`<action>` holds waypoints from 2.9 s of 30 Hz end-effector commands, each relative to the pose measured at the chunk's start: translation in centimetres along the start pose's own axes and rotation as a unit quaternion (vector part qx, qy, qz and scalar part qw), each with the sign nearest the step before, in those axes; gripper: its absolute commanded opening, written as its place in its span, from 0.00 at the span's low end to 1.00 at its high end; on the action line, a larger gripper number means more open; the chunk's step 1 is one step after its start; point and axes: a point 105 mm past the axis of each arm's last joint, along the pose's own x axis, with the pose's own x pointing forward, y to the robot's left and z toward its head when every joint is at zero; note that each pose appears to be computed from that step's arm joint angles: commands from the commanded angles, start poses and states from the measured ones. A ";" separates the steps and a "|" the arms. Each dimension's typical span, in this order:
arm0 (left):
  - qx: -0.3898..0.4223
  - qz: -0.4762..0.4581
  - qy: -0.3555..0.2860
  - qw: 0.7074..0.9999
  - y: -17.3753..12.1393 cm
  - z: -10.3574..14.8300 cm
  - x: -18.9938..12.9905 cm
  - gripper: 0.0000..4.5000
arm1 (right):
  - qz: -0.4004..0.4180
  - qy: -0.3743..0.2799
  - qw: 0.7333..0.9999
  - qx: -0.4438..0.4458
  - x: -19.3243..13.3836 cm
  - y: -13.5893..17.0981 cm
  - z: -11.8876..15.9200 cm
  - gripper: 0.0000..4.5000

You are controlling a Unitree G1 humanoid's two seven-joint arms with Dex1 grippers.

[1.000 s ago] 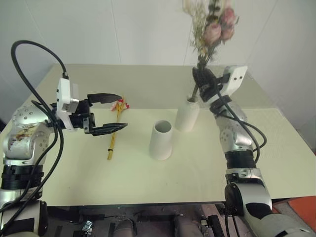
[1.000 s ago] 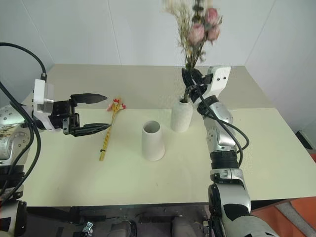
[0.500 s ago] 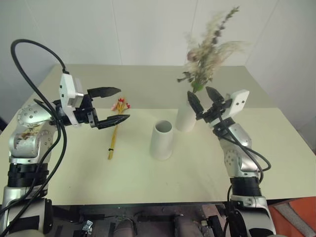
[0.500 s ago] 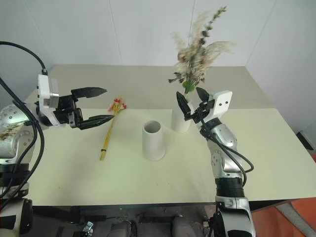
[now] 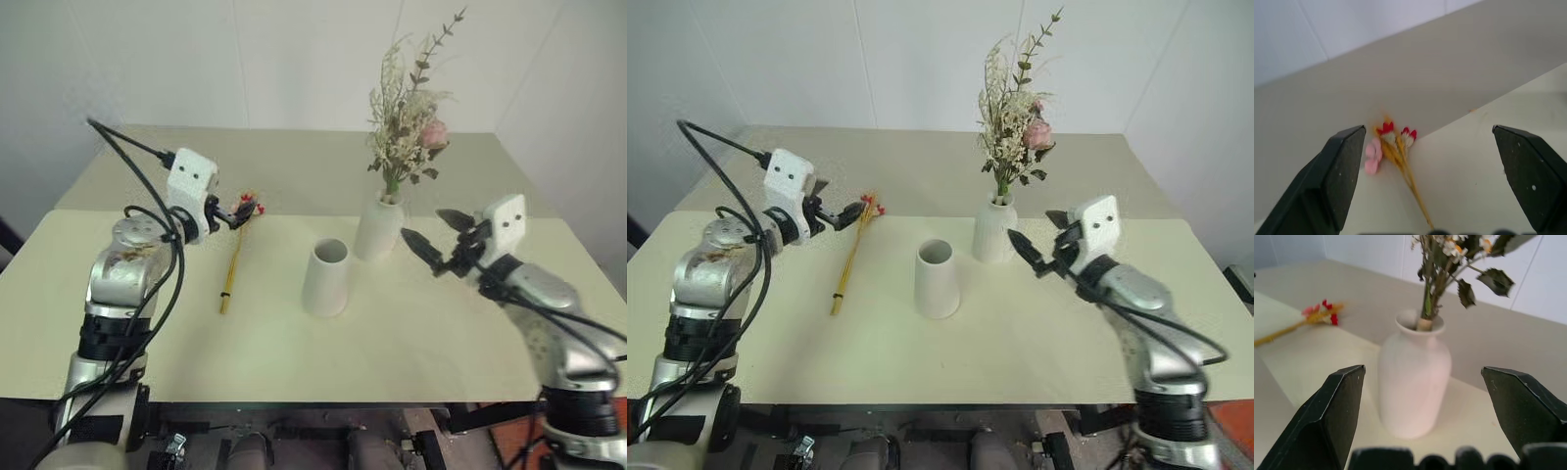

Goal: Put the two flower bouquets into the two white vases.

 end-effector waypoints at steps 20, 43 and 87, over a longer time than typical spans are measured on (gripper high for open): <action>-0.050 -0.026 0.231 0.971 -0.3 -4.9 5.6 0.88 | 0.134 0.120 0.982 -0.048 -8.5 3.1 1.7 1.00; -0.088 -0.013 -0.222 0.971 0.6 6.4 5.5 0.00 | 0.074 0.150 0.984 -0.060 -11.4 2.2 -0.2 1.00; -0.199 -0.571 -0.426 0.672 -11.8 11.3 -2.5 0.00 | 0.013 0.136 0.990 -0.045 -14.4 1.2 -1.0 1.00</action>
